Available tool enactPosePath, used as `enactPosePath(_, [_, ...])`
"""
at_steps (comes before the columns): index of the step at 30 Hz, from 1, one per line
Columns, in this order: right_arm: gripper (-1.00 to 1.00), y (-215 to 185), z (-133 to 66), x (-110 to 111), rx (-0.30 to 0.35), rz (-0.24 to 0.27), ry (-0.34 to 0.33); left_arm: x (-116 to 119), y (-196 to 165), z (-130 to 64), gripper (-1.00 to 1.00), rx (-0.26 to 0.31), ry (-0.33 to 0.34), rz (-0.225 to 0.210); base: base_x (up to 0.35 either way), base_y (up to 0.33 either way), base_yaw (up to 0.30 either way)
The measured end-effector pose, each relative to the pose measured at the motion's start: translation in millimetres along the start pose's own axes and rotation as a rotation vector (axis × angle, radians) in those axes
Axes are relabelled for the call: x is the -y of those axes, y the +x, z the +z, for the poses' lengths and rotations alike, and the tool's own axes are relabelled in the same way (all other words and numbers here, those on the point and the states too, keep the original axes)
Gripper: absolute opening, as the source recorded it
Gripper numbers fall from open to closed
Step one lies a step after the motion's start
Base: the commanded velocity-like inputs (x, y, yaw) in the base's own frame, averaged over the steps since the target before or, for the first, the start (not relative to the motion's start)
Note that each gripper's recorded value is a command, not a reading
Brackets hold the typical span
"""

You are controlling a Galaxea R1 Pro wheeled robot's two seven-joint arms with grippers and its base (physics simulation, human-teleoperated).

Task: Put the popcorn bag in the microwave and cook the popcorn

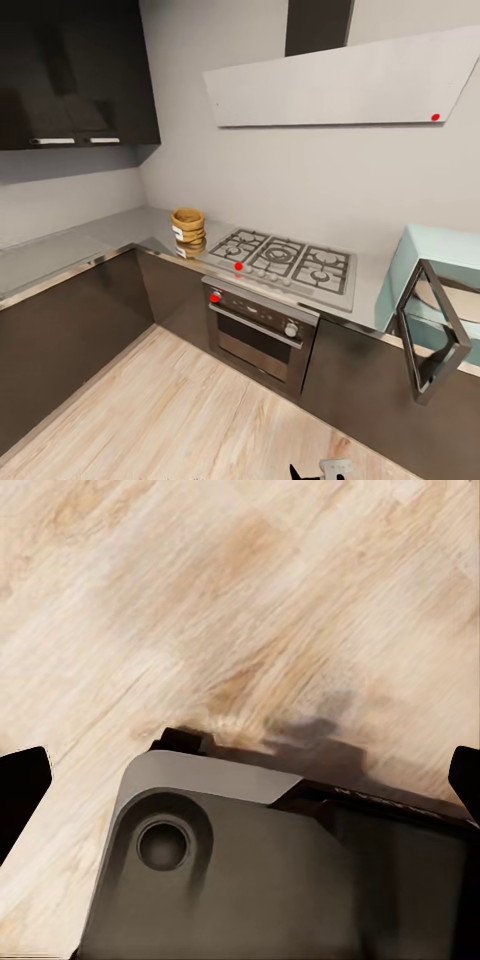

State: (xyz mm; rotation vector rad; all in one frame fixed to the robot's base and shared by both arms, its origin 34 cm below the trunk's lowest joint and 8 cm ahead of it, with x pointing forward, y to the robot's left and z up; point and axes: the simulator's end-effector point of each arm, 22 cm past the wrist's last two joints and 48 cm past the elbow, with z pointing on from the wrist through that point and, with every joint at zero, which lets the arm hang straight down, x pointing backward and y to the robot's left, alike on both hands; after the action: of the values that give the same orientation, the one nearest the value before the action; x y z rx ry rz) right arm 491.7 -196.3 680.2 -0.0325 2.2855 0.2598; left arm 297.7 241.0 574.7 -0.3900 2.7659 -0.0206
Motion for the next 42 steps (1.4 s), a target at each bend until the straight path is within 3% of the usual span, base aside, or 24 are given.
enactPosePath(12, [1.00, -5, -9.6, -19, -0.009, -0.030, -0.040, -2, -3, -12.9, 1.00, 0.002, 0.001, 0.001, 0.000, 0.093, 0.275])
enactPosePath(36, [1.00, -14, -26.5, -23, -0.009, -0.030, -0.040, 1, -1, -33.4, 1.00, -0.003, 0.005, 0.007, 0.058, 0.028, 0.274])
enactPosePath(42, [1.00, -17, -31.5, -24, -0.009, -0.030, -0.040, -1, -2, -38.6, 1.00, -0.001, 0.000, 0.003, 0.000, 0.000, 0.071])
